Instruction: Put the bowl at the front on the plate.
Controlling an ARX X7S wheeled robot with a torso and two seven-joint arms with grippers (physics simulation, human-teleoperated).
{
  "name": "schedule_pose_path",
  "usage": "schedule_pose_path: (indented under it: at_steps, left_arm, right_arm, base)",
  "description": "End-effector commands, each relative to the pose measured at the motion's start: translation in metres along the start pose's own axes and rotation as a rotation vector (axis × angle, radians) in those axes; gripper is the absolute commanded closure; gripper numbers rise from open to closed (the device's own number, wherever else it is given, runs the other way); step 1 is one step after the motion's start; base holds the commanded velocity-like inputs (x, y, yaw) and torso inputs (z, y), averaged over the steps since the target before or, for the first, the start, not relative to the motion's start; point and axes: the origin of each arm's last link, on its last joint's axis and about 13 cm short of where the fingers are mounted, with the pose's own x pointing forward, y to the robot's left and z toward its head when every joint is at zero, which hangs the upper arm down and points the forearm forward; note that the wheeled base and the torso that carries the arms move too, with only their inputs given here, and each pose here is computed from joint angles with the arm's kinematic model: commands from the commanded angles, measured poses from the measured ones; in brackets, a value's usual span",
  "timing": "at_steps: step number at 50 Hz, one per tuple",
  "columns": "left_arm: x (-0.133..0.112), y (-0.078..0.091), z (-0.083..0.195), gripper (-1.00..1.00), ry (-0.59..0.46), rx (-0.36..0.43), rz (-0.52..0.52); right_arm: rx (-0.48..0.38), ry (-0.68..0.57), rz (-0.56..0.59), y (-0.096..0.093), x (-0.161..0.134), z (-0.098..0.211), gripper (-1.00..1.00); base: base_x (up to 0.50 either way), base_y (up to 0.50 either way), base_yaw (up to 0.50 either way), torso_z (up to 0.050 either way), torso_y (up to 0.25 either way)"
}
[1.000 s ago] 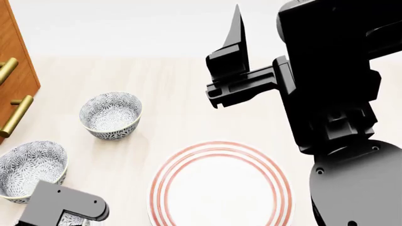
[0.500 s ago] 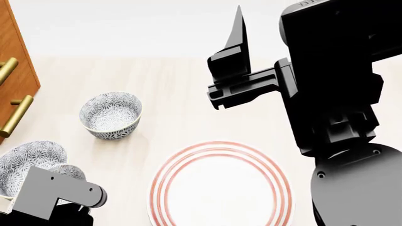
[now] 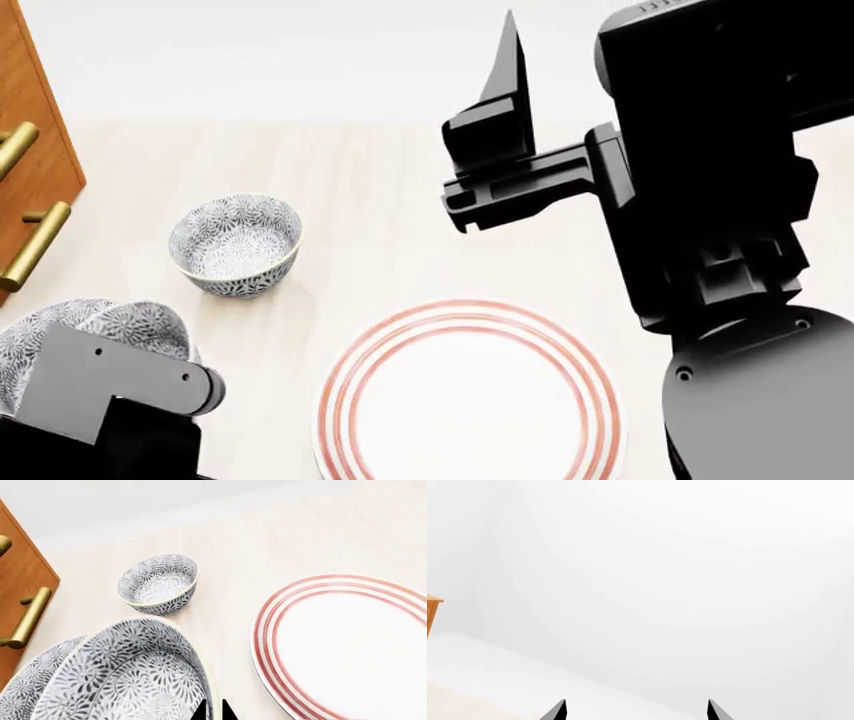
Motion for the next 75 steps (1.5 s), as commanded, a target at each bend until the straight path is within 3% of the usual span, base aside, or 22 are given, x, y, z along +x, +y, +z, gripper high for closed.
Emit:
schedule_pose_path:
  at_steps: [1,43,61,75]
  left_arm:
    - [-0.002,0.000,0.012,1.00,-0.079,-0.005,-0.001]
    - [-0.003,0.000,0.047,1.00,-0.317,0.068,-0.004]
    - [-0.005,-0.001,0.074,1.00,-0.409,0.081,-0.073]
    - [-0.001,-0.002,0.090,1.00,-0.411,0.166,-0.110]
  right_arm:
    - [-0.004,-0.002,0.003,0.000,0.001,0.001,-1.00]
    - [-0.015,-0.010,0.001,-0.001,0.000,0.002,-1.00]
    - [-0.008,-0.036,0.000,-0.001,0.001,0.004,-1.00]
    - [-0.009,-0.046,0.003,-0.001,0.001,0.005,-1.00]
  base:
    - [0.00,0.00,0.00,0.000,0.000]
    - [0.00,0.00,0.00,0.000,0.000]
    - [0.00,0.00,0.00,0.000,0.001]
    - [0.00,0.00,0.00,0.000,0.001]
